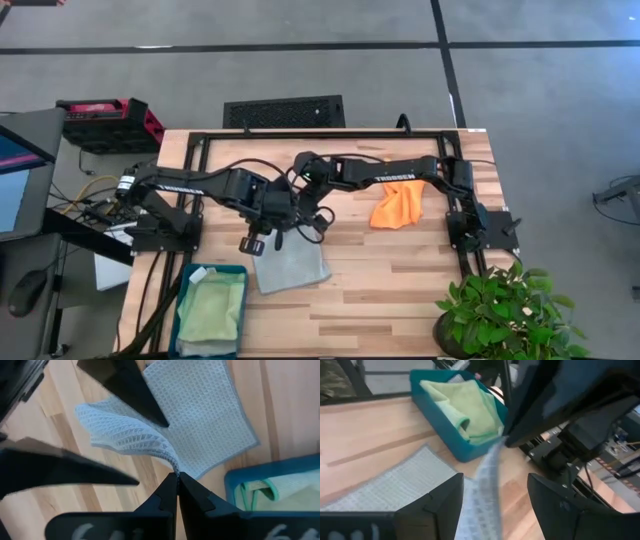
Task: Fold microfiber towels
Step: Fold the gray microfiber towel
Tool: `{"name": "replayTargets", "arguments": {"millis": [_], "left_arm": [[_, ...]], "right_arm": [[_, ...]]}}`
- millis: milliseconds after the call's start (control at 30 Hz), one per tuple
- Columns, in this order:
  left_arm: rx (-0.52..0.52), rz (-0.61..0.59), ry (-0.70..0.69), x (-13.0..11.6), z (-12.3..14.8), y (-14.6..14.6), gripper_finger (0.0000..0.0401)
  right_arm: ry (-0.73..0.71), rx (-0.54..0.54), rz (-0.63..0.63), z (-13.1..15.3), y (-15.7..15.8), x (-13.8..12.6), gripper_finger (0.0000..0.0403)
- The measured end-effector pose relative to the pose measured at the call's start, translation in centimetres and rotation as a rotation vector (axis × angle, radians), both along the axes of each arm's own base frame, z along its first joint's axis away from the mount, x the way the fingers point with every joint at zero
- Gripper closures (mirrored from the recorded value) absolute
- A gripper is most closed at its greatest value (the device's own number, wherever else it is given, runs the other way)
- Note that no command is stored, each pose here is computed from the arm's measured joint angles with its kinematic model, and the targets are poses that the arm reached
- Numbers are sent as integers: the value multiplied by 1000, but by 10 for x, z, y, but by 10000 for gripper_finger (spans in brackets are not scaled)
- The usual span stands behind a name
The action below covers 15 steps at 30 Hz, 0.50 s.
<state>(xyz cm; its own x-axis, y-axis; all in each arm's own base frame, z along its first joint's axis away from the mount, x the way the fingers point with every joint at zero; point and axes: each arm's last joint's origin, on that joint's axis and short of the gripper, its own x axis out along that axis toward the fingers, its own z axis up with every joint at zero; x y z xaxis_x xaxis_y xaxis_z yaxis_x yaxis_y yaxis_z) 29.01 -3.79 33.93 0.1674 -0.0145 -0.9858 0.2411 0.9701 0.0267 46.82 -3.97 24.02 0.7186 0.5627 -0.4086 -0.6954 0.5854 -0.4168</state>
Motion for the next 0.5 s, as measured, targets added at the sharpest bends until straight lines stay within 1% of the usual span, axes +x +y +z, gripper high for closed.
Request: {"name": "replayTargets", "arguments": {"millis": [200, 333, 500], "left_arm": [[-3, 6, -35, 0, 12, 0, 401], [13, 10, -71, 0, 22, 1, 401], [13, 9, -76, -1, 27, 1, 401]], "right_arm": [[18, 7, 8, -1, 0, -1, 159], [41, -2, 22, -4, 2, -3, 159], [109, -19, 52, -10, 7, -7, 159]]}}
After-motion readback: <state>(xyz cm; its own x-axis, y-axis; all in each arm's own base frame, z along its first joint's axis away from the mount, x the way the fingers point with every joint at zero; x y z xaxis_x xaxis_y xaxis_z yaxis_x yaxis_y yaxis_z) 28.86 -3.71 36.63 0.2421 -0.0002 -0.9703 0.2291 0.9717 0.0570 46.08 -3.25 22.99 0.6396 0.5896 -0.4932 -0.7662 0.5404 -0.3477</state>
